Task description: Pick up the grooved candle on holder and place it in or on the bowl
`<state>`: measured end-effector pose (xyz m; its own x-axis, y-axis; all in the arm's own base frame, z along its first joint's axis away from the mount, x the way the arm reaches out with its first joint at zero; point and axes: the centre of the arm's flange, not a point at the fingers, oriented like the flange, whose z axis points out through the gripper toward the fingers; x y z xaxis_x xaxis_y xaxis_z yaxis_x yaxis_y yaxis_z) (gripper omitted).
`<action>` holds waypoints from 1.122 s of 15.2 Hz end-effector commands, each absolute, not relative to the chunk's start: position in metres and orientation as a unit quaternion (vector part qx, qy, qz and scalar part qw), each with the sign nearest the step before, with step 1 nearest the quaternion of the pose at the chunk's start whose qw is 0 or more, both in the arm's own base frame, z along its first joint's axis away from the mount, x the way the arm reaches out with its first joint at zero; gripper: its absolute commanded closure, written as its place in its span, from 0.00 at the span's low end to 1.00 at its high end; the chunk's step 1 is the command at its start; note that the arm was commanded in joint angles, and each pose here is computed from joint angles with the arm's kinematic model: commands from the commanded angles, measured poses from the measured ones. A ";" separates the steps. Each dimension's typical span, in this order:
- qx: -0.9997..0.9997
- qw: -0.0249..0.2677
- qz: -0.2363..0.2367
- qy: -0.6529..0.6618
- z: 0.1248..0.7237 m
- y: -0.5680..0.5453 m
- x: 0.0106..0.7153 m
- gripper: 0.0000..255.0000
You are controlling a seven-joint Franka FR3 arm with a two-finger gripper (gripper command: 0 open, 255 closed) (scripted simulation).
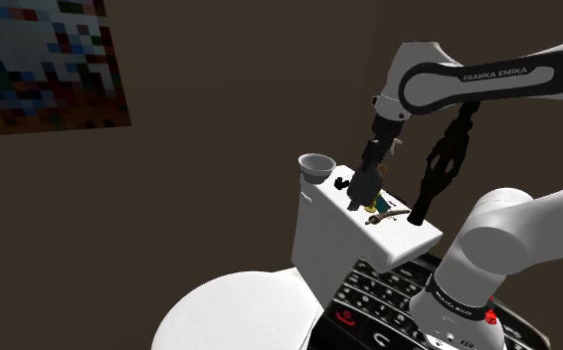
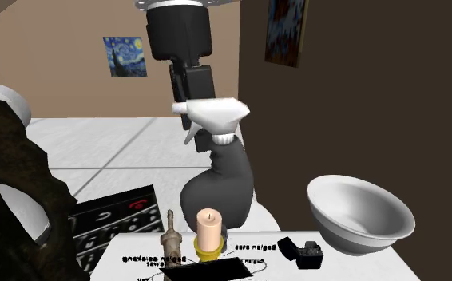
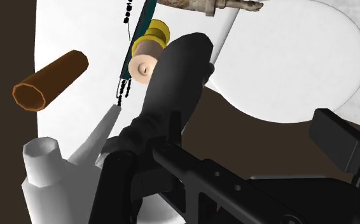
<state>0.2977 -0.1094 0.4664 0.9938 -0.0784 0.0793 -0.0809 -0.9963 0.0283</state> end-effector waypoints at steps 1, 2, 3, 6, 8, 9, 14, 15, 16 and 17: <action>0.998 0.027 0.037 -0.038 0.449 -0.126 0.292 0.00; 0.998 0.033 0.036 -0.037 0.440 -0.134 0.290 0.00; 0.998 0.038 0.034 -0.036 0.431 -0.141 0.287 0.00; 0.998 0.053 0.030 -0.034 0.408 -0.163 0.280 0.00; 0.998 0.053 0.030 -0.034 0.398 -0.164 0.281 0.00; 0.998 0.053 0.030 -0.034 0.393 -0.164 0.281 0.00; 0.998 0.053 0.030 -0.034 0.369 -0.167 0.282 0.00; 0.998 0.053 0.031 -0.034 0.369 -0.167 0.282 0.00; 0.998 0.053 0.030 -0.034 0.369 -0.167 0.282 0.00; 0.998 0.053 0.030 -0.034 0.369 -0.167 0.282 0.00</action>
<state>0.2825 -0.1666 0.3693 0.9959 -0.0641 0.0644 -0.0706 -0.9921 0.1033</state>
